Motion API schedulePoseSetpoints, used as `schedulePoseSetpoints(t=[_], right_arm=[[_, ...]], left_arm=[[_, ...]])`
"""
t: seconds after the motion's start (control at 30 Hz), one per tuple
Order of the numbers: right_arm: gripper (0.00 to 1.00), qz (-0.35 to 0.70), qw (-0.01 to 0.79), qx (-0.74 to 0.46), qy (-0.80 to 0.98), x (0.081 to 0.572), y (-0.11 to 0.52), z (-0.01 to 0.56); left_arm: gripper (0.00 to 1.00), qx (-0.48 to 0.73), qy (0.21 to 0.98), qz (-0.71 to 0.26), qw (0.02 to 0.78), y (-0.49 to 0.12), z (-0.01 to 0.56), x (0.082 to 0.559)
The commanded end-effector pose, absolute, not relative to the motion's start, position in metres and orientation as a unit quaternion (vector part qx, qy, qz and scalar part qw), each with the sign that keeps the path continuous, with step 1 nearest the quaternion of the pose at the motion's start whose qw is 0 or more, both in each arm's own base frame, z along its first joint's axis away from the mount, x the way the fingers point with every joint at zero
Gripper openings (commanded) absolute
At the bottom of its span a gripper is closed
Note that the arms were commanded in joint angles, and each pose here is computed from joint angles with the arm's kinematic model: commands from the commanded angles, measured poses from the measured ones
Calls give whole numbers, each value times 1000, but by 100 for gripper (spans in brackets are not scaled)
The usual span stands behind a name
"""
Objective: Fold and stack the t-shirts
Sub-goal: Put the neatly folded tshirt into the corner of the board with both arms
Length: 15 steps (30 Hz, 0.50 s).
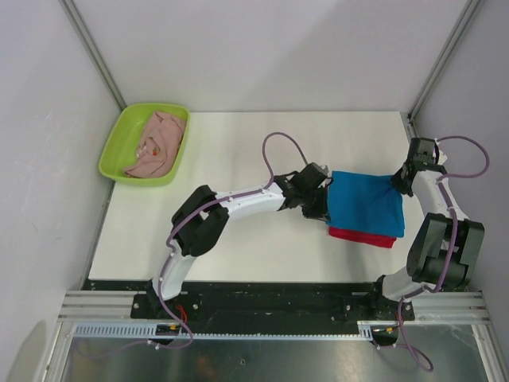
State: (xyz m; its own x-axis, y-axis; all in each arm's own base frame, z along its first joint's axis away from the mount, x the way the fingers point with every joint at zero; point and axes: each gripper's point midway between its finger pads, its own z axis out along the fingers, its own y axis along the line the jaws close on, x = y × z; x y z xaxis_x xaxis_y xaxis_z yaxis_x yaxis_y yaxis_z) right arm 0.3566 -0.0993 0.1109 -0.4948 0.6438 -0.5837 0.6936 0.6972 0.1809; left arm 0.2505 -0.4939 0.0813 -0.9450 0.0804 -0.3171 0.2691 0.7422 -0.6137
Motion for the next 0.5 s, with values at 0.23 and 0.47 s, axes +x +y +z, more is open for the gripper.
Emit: schedulePoseSetpoints(t=[0.23, 0.47], right_arm=[[49, -73, 340, 398, 849, 363, -135, 114], [72, -60, 353, 385, 850, 370, -128, 152]], left_arm=[[0, 109, 928, -341, 105, -499, 60, 233], [56, 140, 915, -353, 134, -498, 84, 237]])
